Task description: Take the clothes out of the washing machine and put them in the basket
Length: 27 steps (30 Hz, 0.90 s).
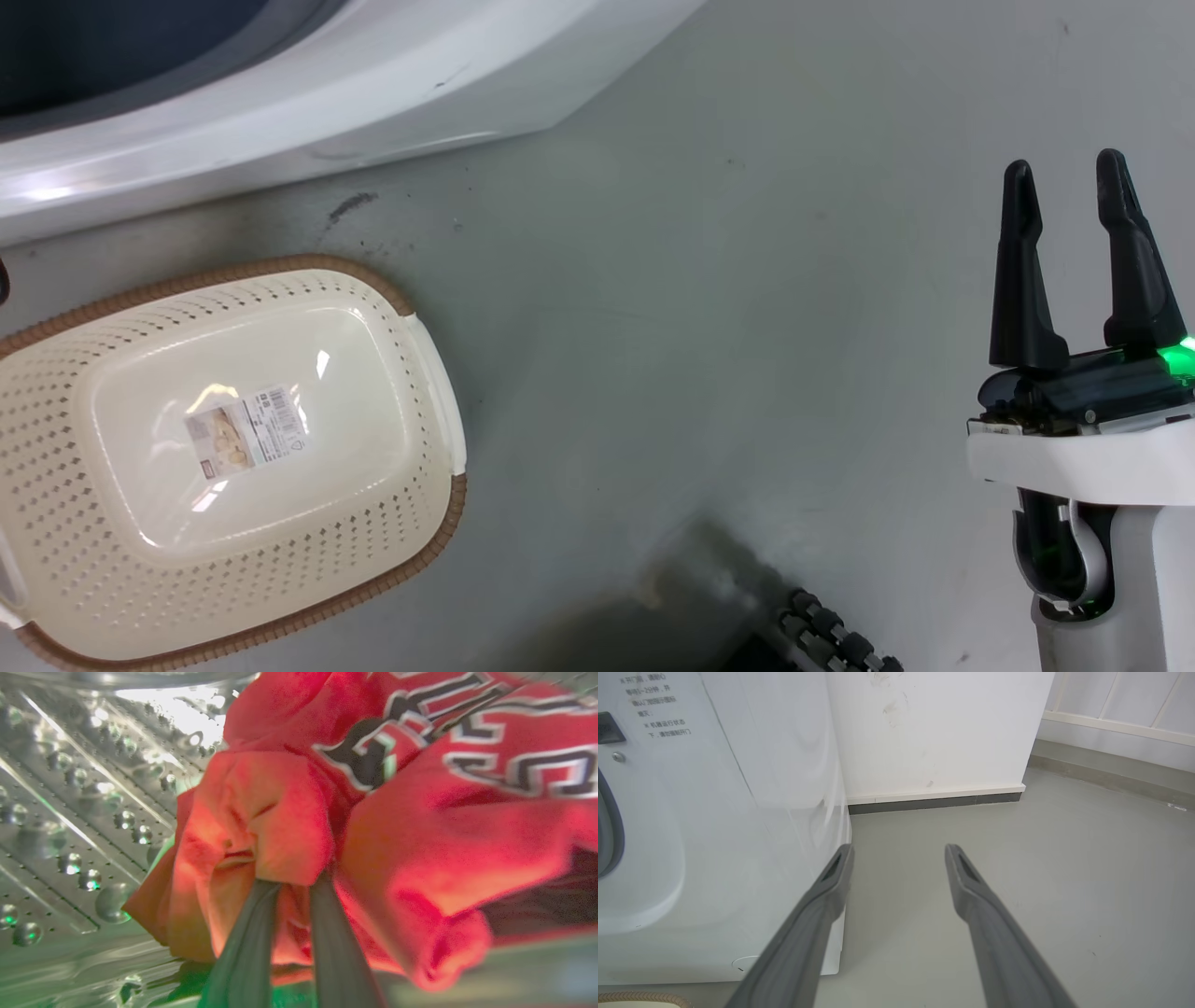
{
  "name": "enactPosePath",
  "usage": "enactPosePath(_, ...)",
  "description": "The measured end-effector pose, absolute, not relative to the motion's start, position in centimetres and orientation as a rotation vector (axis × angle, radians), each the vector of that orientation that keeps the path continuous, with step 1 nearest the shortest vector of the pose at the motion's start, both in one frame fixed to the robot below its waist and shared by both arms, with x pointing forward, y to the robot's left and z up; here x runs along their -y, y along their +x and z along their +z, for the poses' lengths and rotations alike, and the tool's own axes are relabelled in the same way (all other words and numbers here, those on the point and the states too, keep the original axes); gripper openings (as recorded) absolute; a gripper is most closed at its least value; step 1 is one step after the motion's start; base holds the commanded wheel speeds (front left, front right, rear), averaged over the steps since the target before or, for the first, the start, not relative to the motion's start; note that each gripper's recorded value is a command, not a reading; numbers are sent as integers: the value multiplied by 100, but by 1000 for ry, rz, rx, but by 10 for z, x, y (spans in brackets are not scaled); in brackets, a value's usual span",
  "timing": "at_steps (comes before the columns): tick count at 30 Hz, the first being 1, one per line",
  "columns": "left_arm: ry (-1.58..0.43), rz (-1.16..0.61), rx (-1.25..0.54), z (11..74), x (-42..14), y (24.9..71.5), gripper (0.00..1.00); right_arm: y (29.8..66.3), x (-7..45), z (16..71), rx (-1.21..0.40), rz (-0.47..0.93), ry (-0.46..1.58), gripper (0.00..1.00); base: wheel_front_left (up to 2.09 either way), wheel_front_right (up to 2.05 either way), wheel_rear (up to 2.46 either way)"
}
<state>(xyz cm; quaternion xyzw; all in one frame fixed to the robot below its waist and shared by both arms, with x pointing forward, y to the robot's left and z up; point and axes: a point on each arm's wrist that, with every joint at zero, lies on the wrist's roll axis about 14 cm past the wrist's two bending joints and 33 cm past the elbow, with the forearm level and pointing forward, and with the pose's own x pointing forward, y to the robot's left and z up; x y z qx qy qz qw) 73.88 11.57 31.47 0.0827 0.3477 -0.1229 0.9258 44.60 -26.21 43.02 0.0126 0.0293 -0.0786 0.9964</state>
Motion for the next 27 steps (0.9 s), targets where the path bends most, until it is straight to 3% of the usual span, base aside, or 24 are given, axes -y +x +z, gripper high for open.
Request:
enactPosePath(18, 70, -305, -429, 382, -104, 689, 0, 446, 240, 478, 63, -90, 10, 100, 0, 0, 0)
enactPosePath(27, 37, -315, -305, 406, -116, 639, 0, 435, 228, 501, 115, -58, 16, 100, 0, 0, 0)
